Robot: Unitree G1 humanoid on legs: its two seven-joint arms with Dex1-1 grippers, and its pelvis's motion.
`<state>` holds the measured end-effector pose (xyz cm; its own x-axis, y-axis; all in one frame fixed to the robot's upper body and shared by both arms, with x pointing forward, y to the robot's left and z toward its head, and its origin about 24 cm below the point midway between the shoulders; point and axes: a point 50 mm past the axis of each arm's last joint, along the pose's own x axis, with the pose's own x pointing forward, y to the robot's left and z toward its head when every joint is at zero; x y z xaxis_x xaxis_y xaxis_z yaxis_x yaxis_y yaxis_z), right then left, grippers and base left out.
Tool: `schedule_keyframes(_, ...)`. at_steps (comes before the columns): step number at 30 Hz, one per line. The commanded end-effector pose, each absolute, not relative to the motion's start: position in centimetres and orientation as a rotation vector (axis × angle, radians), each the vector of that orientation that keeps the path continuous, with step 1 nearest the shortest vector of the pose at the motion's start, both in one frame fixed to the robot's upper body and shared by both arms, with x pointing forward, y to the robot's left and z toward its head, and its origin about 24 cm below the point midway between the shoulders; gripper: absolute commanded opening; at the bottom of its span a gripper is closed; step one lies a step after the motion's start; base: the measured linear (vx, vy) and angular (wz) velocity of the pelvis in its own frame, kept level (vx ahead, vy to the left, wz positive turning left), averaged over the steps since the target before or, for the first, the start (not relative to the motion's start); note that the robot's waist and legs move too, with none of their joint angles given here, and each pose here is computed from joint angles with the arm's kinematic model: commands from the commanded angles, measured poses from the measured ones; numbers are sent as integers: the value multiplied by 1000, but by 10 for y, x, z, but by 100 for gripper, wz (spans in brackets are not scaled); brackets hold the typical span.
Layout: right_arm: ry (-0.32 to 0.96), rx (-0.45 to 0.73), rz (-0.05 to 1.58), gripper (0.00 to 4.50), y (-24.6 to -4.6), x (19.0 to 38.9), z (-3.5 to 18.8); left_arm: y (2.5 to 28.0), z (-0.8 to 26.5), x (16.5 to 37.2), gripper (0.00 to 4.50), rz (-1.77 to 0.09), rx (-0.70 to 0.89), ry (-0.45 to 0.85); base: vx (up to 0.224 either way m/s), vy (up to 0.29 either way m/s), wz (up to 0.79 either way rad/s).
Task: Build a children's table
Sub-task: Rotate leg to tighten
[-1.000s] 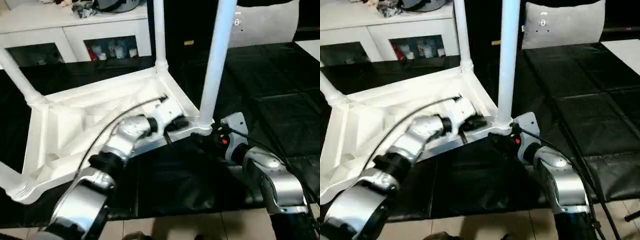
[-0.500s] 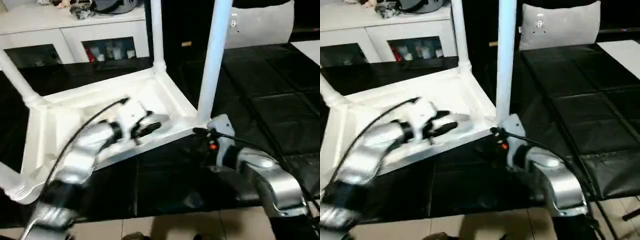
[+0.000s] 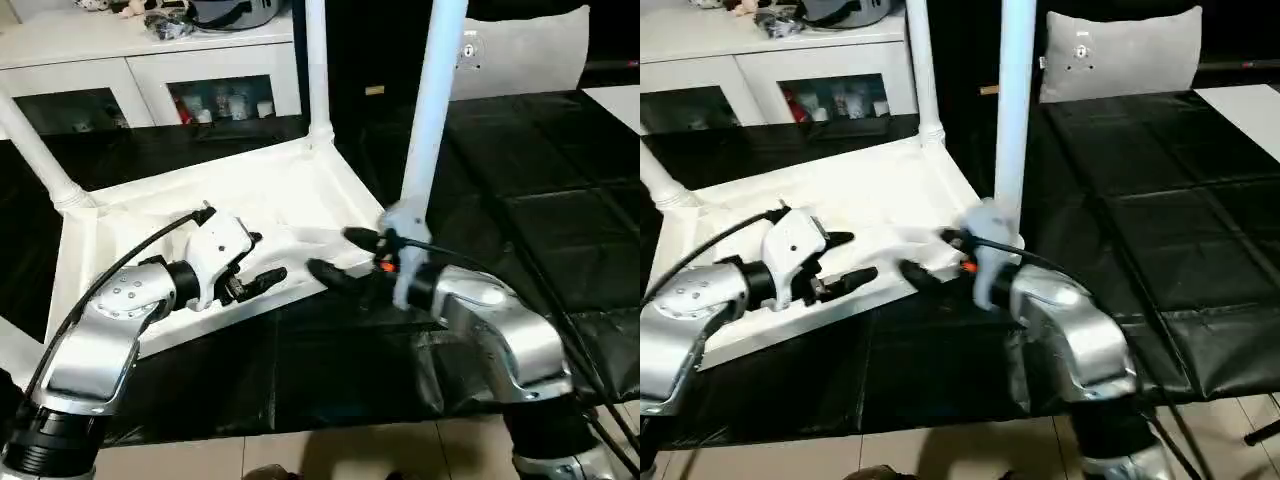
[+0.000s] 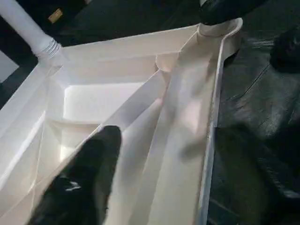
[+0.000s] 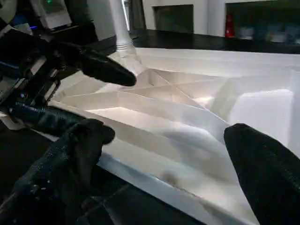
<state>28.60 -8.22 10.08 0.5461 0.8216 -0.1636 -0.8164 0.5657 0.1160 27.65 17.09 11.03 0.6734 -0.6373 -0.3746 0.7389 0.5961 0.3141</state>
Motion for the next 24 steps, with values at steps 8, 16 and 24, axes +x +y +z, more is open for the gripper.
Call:
schedule_keyframes(8,84,3,931,450,-64,310,115,178,108,264,449,-825,520,314,0,0,0)
schedule_keyframes(16,108,26,866,450,-59,328,109,182,103,249,449,-921,534,421,0,0,0)
schedule_keyframes(24,153,-53,722,450,-64,350,89,204,76,256,449,-787,702,546,0,0,0)
